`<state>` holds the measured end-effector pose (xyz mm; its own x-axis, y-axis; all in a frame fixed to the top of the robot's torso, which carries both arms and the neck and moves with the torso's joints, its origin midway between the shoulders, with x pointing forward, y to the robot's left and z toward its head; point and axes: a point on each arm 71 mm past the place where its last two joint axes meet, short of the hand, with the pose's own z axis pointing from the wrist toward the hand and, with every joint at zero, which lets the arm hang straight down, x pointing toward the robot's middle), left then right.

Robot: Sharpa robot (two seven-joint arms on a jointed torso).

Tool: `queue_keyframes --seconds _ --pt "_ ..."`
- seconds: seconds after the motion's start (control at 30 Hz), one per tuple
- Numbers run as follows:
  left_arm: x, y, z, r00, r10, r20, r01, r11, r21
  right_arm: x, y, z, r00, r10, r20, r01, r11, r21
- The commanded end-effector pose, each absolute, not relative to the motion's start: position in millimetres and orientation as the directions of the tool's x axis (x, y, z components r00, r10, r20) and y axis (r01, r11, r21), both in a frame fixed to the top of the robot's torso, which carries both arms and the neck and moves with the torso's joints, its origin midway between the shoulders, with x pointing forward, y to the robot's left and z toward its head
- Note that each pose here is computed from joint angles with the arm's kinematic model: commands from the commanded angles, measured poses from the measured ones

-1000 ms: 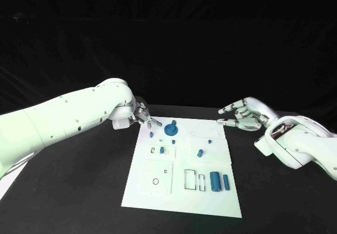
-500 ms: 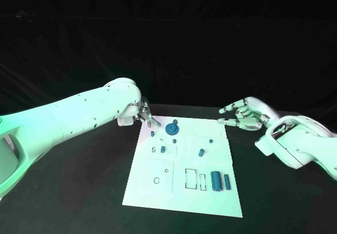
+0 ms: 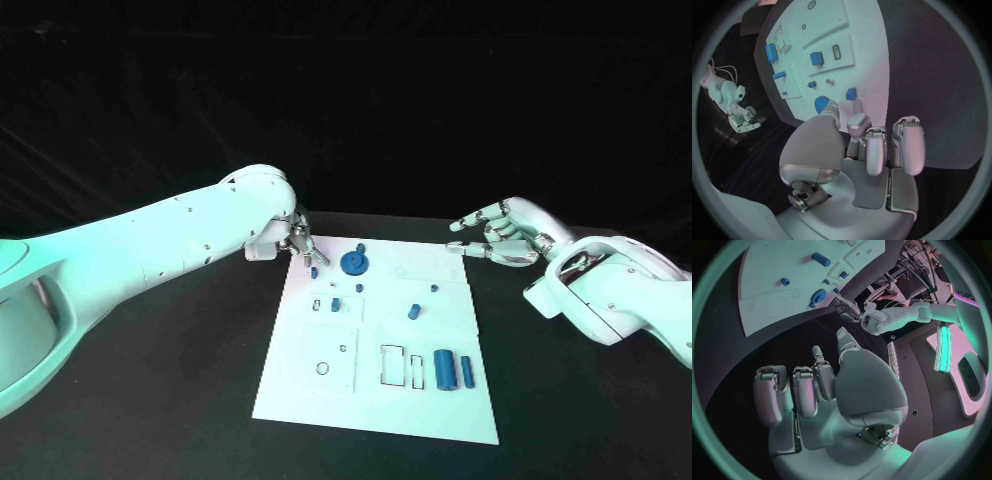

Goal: Assemble the parts on the task board

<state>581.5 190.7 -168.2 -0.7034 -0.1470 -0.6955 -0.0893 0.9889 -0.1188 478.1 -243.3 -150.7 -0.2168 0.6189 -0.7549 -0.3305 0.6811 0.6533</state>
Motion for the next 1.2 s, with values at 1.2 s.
queue_keyframes --seconds 1.2 --pt "579.0 188.9 -176.9 -0.730 -0.101 -0.676 -0.075 0.995 -0.068 477.4 -242.3 -151.9 -0.229 0.610 -0.758 -0.335 0.682 0.650"
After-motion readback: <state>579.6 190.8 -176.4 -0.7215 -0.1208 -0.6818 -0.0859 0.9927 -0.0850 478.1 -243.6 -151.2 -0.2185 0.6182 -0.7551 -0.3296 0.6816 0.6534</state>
